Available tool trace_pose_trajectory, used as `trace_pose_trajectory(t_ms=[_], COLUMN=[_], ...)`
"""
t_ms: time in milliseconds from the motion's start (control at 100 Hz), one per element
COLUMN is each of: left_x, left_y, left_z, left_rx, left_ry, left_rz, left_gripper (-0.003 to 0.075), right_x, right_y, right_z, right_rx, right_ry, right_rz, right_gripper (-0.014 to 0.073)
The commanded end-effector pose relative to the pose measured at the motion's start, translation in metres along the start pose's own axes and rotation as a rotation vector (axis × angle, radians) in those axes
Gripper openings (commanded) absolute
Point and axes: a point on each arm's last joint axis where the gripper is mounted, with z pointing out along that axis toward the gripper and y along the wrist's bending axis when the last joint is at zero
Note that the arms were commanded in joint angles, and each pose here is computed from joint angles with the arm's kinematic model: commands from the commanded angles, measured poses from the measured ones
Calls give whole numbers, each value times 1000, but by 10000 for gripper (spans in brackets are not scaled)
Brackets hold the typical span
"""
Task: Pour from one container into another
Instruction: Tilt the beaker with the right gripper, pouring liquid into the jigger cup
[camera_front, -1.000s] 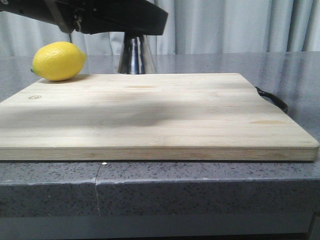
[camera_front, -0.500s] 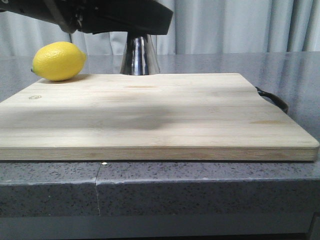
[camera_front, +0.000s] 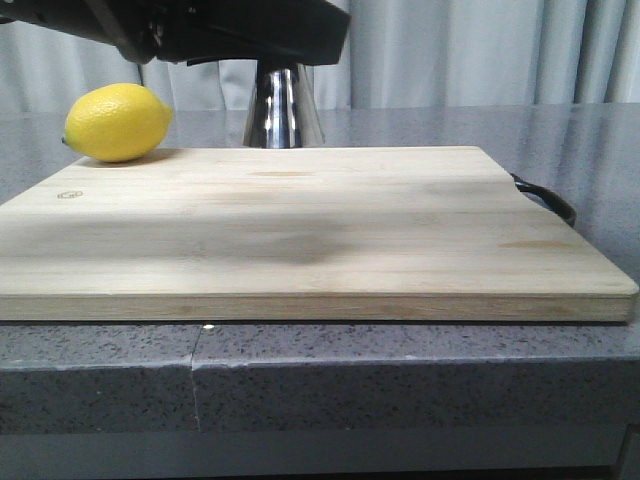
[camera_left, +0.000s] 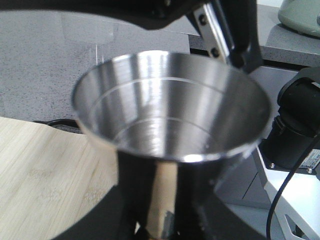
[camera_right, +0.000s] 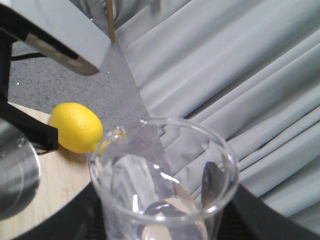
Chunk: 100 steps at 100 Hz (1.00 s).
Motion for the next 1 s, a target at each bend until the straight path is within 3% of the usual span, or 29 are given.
trace_pose_trajectory(t_ms=[0, 520, 990], left_x=[-27, -27, -27], left_y=[-12, -12, -13], left_z=[-5, -5, -4], left_rx=[36, 37, 41], left_ry=[-107, -103, -102], left_rz=[35, 36, 37], left_gripper=[-20, -20, -20], right_x=[-19, -18, -20], right_y=[-15, -10, -10], right_z=[-8, -8, -8], right_rx=[41, -8, -12], right_ry=[-84, -83, -98], right_rz=[-56, -181, -213], right_gripper=[159, 159, 159])
